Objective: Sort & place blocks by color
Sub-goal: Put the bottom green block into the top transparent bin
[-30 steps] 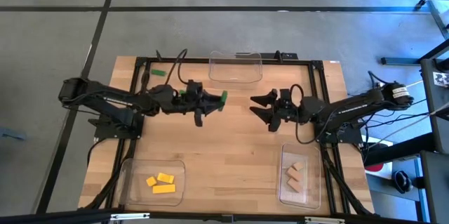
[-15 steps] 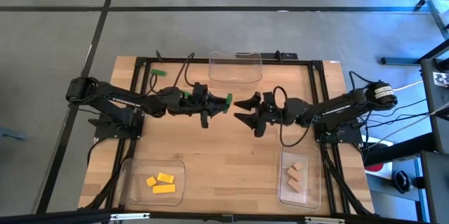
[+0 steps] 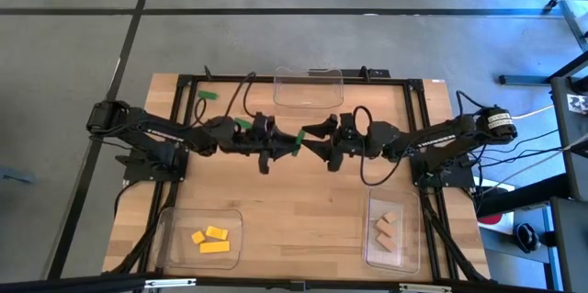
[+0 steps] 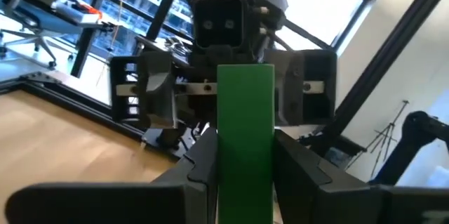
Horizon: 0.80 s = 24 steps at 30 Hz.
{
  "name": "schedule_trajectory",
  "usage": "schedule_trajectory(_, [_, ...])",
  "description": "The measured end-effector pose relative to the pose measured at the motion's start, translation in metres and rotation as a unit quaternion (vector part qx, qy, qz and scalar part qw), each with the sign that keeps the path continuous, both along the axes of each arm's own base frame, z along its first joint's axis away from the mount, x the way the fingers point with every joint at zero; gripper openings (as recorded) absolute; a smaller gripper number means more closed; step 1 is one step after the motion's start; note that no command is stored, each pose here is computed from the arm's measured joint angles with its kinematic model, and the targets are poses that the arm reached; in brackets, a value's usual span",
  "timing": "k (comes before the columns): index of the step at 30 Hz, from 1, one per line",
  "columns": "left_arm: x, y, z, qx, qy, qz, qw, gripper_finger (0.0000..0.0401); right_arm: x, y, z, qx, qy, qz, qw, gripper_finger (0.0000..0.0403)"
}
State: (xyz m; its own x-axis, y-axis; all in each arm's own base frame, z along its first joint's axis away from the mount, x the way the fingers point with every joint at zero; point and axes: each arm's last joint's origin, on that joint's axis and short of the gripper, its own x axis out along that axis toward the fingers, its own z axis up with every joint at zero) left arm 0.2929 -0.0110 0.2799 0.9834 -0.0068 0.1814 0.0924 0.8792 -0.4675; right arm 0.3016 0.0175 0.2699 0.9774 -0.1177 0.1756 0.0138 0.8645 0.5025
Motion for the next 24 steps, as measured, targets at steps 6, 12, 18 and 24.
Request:
schedule_trajectory(6, [0.0006, -0.0010, -0.0010, -0.002, 0.002, -0.005, 1.000, 0.0085, 0.0003, -0.0006, -0.0001, 0.015, -0.002, 0.026, 1.000, 0.0283])
schedule_trajectory(12, [0.0006, -0.0025, -0.0010, -0.001, 0.002, -0.015, 1.000, 0.0085, 0.0003, -0.0005, 0.0000, 0.013, -0.002, 0.028, 1.000, 0.0283])
schedule_trajectory(18, [0.0005, -0.0048, -0.0011, -0.001, 0.002, -0.017, 1.000, 0.0085, 0.0003, -0.0002, -0.0001, 0.013, -0.001, 0.030, 0.999, 0.0282])
schedule_trajectory(24, [0.0006, -0.0045, -0.0015, -0.002, 0.005, -0.012, 1.000, 0.0085, 0.0003, -0.0002, -0.0001, 0.013, -0.001, 0.029, 0.999, 0.0261])
